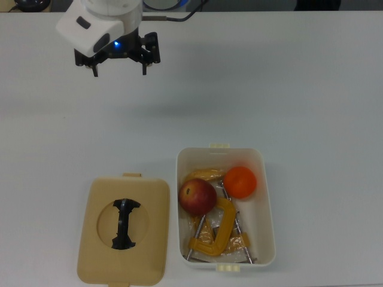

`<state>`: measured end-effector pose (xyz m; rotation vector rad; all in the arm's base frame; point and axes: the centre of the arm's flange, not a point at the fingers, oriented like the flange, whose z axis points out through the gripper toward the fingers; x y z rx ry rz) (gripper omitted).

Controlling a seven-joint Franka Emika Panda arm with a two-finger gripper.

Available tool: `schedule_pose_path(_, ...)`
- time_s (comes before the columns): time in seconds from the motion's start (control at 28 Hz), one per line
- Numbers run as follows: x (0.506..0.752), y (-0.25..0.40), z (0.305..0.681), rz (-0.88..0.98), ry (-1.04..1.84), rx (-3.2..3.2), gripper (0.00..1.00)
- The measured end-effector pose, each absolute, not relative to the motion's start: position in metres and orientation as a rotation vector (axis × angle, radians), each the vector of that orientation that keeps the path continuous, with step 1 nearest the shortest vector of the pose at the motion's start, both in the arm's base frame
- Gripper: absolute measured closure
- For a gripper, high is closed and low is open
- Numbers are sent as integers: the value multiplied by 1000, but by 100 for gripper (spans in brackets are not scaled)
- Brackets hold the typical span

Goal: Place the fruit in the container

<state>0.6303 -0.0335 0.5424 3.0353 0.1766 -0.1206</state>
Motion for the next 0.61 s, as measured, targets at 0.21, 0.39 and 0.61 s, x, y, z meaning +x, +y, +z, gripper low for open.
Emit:
schedule_pose_path(0.21,629,-38,535,-143,163,3055,0)
schedule_pose_path(0.39,628,-41,533,-150,154,3056,0)
schedule_pose_path(0.61,628,-43,533,-152,151,3056,0)
